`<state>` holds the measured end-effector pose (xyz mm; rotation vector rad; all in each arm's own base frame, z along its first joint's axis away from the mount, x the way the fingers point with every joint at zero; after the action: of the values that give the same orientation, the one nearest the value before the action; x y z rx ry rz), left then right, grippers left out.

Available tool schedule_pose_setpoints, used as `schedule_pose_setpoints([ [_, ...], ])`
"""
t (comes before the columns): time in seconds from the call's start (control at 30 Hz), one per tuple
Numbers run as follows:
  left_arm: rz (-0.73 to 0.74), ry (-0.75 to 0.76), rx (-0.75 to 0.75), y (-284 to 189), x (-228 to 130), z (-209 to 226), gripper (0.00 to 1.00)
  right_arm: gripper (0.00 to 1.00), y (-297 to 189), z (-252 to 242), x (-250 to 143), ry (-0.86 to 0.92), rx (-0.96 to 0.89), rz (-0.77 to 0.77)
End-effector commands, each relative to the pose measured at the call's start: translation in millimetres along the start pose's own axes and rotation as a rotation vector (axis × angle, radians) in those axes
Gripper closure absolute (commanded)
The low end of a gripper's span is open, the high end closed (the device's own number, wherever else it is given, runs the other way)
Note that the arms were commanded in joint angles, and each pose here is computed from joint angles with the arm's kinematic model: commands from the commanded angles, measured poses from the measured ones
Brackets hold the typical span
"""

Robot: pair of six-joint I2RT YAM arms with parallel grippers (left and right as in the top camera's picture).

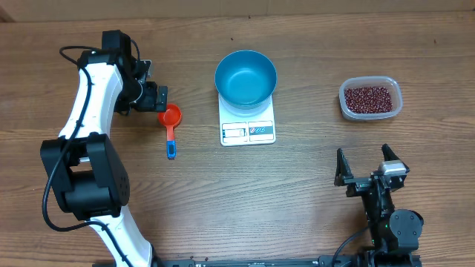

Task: Scoop item into bowl and weigh 150g on scale
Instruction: 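Lower the left gripper and close it on the red scoop's rim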

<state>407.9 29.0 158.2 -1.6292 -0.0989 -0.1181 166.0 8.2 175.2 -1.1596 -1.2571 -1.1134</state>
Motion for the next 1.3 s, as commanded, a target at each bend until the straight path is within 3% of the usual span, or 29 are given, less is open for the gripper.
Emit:
schedule_pose_setpoints([
  [0.0, 0.018, 0.019, 0.005, 8, -2, 2, 0.0, 0.0, 0, 1, -2, -0.002, 0.007, -0.002],
  [1.27, 0.051, 0.097, 0.039, 22, -9, -11, 0.0, 0.0, 0, 1, -2, -0.002, 0.007, -0.002],
])
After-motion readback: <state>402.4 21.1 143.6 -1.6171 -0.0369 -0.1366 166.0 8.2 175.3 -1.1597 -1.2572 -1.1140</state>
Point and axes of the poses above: each gripper's point midway between its finger pads, its own y axis out along the fingers, its own z axis along the line the jaws close on, x = y × z, the point moved 8 cm from there along -y, back along the fingers, and after that the axes turned 1 degree about -y, right-handed, at the moved point
